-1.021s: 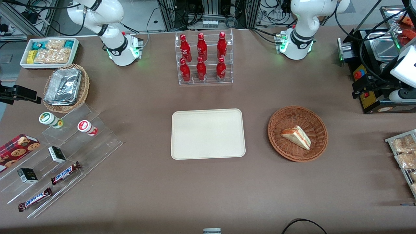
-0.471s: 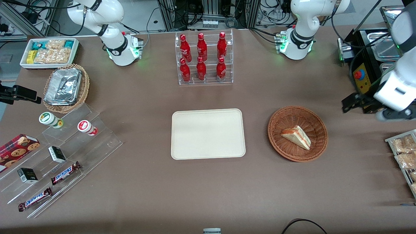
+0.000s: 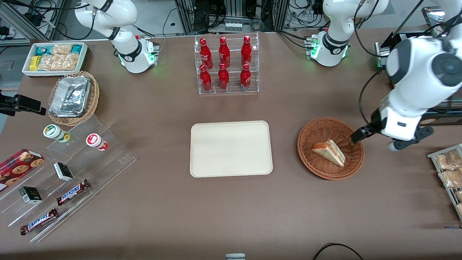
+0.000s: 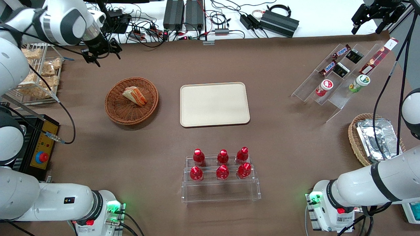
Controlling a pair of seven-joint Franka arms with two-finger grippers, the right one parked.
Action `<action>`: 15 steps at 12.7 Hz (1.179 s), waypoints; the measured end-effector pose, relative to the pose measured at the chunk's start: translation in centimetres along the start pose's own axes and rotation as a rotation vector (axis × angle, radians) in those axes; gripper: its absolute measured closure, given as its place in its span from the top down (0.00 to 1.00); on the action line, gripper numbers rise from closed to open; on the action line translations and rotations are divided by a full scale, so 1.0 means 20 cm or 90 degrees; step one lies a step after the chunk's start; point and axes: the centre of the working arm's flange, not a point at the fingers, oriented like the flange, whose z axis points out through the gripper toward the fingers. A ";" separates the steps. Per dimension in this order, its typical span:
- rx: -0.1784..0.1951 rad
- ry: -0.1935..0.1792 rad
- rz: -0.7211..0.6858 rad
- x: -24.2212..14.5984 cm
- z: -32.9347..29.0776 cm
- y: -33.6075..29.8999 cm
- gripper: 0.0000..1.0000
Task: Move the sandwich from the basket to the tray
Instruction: 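Move the left gripper over the wrapped sandwich in the wicker basket, then lower the left gripper and close it on the sandwich's wrapped edge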
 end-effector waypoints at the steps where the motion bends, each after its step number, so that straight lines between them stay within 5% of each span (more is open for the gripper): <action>1: 0.001 -0.002 -0.028 -0.04 0.07 0.00 1.00; 6: -0.025 0.022 -0.126 -0.16 0.34 -0.02 1.00; 15: -0.032 0.006 -0.169 -0.21 0.68 0.03 1.00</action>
